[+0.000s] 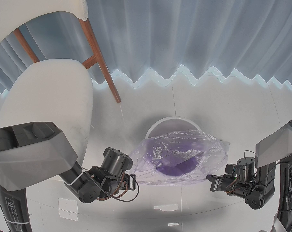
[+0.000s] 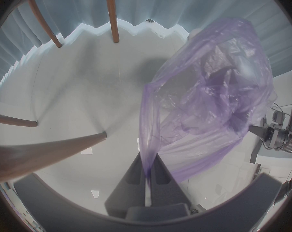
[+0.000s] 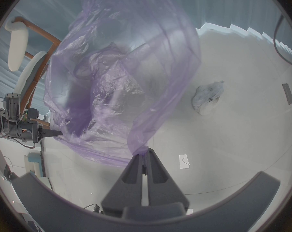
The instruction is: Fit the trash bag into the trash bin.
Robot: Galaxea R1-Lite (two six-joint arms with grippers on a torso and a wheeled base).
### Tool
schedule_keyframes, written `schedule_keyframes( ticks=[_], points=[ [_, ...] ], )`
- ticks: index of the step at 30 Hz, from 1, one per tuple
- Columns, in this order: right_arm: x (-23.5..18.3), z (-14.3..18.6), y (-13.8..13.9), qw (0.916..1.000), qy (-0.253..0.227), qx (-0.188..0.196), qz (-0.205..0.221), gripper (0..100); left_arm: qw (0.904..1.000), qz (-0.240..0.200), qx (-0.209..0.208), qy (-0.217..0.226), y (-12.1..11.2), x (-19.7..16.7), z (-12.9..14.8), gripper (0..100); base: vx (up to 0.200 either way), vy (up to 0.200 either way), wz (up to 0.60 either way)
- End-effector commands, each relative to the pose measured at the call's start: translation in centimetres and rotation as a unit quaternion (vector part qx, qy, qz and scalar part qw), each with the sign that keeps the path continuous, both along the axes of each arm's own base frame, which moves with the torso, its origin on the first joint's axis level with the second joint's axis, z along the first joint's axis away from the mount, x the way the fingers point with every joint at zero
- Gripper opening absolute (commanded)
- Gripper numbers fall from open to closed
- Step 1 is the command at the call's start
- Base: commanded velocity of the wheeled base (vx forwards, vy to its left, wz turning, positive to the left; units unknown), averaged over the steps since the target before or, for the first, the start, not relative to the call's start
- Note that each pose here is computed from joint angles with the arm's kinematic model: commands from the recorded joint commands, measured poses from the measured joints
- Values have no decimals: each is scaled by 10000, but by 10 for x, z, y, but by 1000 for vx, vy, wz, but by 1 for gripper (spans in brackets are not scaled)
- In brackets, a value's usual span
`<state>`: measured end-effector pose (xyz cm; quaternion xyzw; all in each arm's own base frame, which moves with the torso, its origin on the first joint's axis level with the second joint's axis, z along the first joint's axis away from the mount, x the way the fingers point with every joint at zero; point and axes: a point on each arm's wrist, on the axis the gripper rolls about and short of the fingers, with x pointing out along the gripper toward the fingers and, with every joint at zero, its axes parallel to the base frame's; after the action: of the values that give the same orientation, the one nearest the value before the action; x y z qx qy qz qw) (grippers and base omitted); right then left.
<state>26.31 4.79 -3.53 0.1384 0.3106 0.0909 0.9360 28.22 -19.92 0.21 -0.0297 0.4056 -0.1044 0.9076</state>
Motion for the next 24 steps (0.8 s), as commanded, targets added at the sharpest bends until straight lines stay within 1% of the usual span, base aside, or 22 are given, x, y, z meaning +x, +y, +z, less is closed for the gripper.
schedule_keyframes(
  ticks=[1, 4, 11, 13, 16, 19, 24],
  points=[
    [6, -5, 1, 9999, -83, -47, -86, 0, 9999, 122, 40, -6, 0, 11, -9, 0, 0, 0, 0],
    [11, -4, 1, 9997, -180, -68, -152, 0, 9999, 127, 4, -65, -3, 14, -7, 0, 0, 0, 0],
    [21, -3, 3, 9992, -355, -42, -149, 0, 9998, 62, -66, -203, -13, 23, -6, 0, 0, 0, 0],
    [23, -3, 2, 9991, -383, -58, -170, 0, 9995, -95, 38, -314, -16, 28, -5, 0, 0, 0, 0],
    [28, -2, 1, 9985, -499, -83, -194, 0, 9990, -180, 120, -378, -16, 31, -5, 0, 0, 0, 0],
    [34, 0, 0, 9976, -625, -98, -286, 0, 9985, -183, 42, -523, -18, 35, -4, 0, 0, 0, 0],
    [37, 3, 1, 9970, -709, -90, -301, 0, 9978, -178, -40, -643, -20, 38, -5, 0, 0, 0, 0]
  ],
)
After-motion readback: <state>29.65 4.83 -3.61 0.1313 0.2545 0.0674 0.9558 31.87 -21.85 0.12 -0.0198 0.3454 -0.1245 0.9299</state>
